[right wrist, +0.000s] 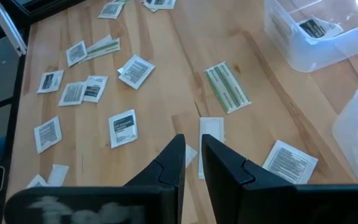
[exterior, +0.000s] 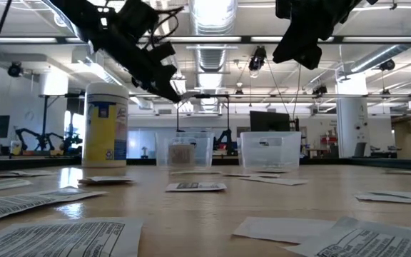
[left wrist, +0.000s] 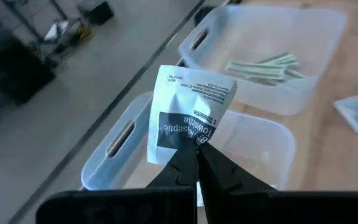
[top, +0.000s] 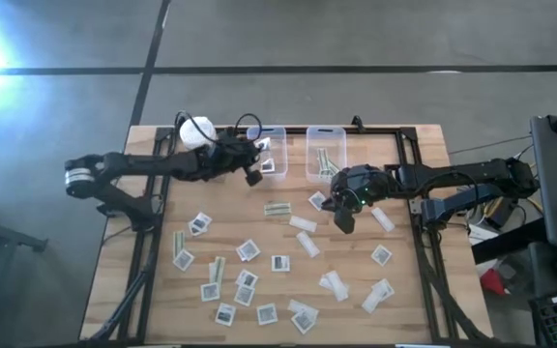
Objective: Pick & Place First Aid Supplies
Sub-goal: Put the towelette pack into the left transparent bin, then put the bandage into the right transparent bin
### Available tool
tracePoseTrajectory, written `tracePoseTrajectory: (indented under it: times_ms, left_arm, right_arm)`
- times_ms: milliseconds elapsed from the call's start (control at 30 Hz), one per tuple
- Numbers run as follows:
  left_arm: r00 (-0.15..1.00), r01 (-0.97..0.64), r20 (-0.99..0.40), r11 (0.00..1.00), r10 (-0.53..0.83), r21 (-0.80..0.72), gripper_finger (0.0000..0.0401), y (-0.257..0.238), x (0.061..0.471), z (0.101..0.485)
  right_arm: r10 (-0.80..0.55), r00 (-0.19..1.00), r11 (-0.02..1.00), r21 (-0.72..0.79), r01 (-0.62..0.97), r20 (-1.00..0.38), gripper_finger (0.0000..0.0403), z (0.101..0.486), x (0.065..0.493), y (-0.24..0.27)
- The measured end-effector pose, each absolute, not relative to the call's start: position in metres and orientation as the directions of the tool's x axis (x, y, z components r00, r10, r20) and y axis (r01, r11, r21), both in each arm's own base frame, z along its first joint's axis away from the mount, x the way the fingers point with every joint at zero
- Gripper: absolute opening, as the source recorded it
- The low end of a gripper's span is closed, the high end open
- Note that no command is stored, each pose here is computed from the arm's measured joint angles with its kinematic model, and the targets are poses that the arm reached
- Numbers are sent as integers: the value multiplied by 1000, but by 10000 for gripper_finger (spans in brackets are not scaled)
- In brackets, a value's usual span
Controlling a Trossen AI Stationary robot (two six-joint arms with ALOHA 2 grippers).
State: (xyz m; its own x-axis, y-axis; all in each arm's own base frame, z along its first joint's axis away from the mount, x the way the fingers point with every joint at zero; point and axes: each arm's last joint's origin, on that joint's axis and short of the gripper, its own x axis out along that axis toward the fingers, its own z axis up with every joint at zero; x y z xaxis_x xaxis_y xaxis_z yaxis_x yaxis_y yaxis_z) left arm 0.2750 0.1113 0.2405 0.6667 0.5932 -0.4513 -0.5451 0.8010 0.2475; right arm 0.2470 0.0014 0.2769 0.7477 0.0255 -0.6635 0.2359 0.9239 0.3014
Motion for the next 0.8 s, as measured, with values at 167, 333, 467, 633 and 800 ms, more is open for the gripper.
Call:
tracePoseTrajectory:
  times_ms: [167,333,467,633,800]
  left_arm:
    - [614,-602,-518,778,596,182,2,122,280,232]
    - [573,-604,-577,776,582,183,3,126,287,230]
    - [562,-590,-607,786,562,182,3,129,293,230]
    - [555,-582,-622,792,552,183,34,131,300,228]
    - [550,-579,-628,793,550,187,96,132,302,225]
  right_arm:
    - [27,748,923,304,236,-663,52,277,247,2]
    - [27,748,917,314,245,-663,52,277,247,2]
    - [27,749,917,314,245,-662,52,277,247,2]
    - [27,749,917,314,245,-662,52,277,247,2]
    - [35,749,920,315,234,-661,52,277,247,5]
